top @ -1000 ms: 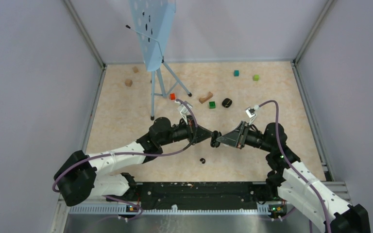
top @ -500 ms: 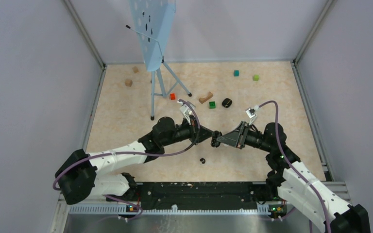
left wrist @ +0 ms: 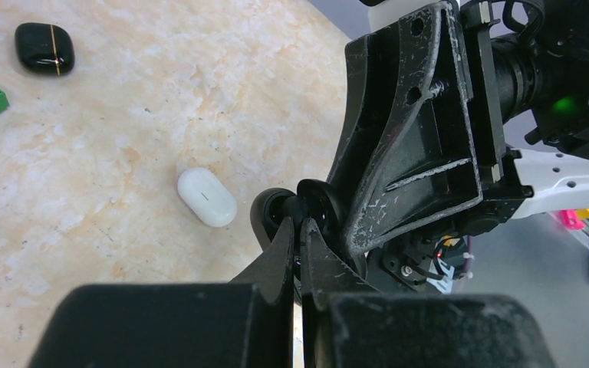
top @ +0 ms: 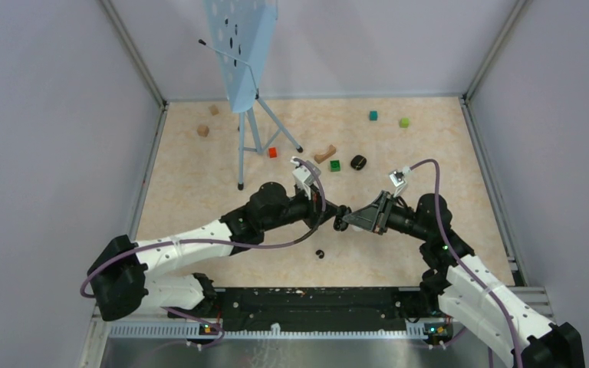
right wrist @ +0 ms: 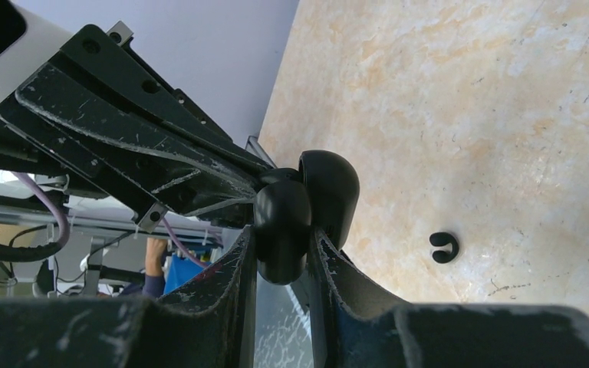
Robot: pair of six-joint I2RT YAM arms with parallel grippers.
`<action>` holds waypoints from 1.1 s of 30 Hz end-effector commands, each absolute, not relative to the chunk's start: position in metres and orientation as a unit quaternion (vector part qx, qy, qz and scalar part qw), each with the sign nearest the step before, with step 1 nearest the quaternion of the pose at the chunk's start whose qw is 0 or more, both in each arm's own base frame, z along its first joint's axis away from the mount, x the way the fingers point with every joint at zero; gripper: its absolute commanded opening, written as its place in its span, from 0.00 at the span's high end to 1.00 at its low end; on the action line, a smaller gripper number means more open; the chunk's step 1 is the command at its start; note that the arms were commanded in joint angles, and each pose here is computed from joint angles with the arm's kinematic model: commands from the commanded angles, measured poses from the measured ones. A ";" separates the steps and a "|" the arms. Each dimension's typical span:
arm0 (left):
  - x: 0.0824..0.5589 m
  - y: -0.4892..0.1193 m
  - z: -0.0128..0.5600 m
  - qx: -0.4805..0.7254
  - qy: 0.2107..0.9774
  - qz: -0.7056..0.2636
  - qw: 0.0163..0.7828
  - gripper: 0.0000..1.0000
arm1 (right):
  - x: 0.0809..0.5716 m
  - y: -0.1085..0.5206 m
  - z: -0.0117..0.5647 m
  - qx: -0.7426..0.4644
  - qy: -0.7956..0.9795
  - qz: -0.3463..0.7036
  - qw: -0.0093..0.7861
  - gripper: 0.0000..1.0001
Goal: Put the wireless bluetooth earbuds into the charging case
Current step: Insert the left earbud into the left side groove of the charging case.
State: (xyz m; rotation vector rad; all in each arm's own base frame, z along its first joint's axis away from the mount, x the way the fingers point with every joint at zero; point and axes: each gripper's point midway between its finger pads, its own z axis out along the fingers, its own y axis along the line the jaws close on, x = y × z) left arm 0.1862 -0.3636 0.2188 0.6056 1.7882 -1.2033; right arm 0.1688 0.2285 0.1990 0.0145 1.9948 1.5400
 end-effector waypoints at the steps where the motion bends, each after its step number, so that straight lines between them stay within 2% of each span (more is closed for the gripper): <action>1: 0.193 -0.364 0.223 0.267 0.724 -0.439 0.461 1.00 | 0.168 0.231 0.238 -0.023 0.718 0.608 0.339 1.00; 21: 0.186 -0.381 0.208 0.321 0.749 -0.339 0.470 1.00 | 0.169 0.232 0.243 -0.020 0.708 0.617 0.343 1.00; 33: 0.190 -0.375 0.208 0.291 0.768 -0.326 0.469 1.00 | 0.168 0.231 0.240 -0.016 0.708 0.617 0.343 1.00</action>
